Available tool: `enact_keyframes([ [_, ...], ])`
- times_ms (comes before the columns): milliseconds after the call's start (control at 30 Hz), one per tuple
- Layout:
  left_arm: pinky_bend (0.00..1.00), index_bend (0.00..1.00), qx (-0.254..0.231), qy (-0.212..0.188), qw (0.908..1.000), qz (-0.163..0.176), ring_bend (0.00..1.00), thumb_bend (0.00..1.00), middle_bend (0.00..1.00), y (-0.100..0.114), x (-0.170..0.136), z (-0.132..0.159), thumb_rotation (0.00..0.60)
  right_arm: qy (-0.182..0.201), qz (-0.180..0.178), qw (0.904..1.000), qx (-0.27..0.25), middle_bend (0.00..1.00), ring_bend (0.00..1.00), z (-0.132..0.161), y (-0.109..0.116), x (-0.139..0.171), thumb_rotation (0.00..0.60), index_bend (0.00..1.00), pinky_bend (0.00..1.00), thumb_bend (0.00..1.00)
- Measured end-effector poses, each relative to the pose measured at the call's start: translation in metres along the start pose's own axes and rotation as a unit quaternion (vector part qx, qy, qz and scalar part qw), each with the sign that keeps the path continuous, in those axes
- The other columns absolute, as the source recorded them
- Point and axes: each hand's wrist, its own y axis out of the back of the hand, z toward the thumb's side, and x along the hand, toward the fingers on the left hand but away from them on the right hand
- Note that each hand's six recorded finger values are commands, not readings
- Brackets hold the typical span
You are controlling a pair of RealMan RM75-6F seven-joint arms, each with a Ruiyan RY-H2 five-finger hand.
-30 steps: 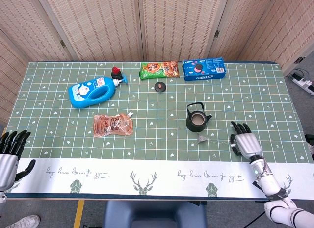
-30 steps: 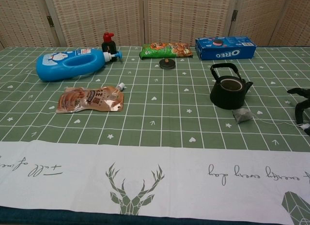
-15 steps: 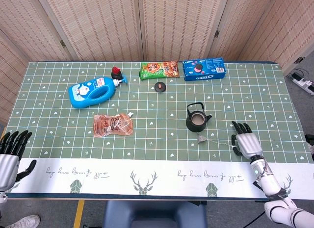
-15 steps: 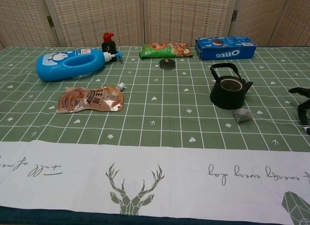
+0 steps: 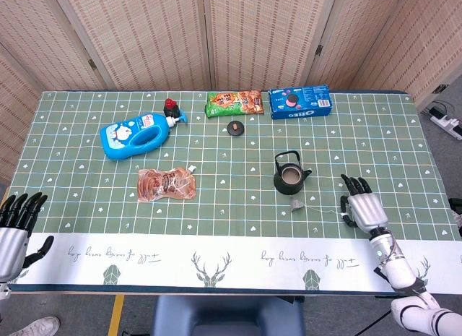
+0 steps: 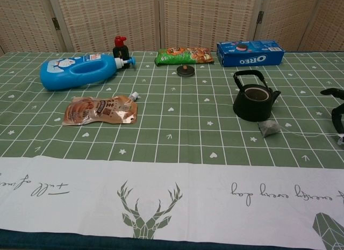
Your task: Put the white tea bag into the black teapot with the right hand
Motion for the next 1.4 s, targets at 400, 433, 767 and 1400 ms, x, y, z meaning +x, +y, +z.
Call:
enact_keyframes([
  [400,0.01,0.00,0.000,0.001,1.0000,-0.002,0.01,0.32,0.03,-0.001,0.000,0.000,0.600,0.036,-0.064,0.9971,-0.017,0.00,0.00,0.031,0.069,0.003,0.600,0.59,0.00,0.38],
  [433,0.01,0.00,0.000,0.001,1.0000,-0.002,0.01,0.32,0.03,-0.001,0.000,0.000,0.600,0.038,-0.069,0.9967,-0.017,0.00,0.00,0.034,0.076,0.002,0.600,0.59,0.00,0.38],
  [767,0.01,0.00,-0.010,0.014,0.9998,-0.006,0.02,0.32,0.03,0.001,0.002,-0.006,0.600,0.033,-0.096,0.9946,-0.018,0.00,0.00,0.066,0.141,-0.015,0.600,0.59,0.00,0.38],
  [1400,0.01,0.00,-0.014,0.017,0.9997,-0.014,0.02,0.32,0.03,-0.001,0.004,-0.009,0.600,0.010,-0.113,0.9920,-0.055,0.00,0.00,0.095,0.201,-0.051,0.600,0.59,0.00,0.38],
])
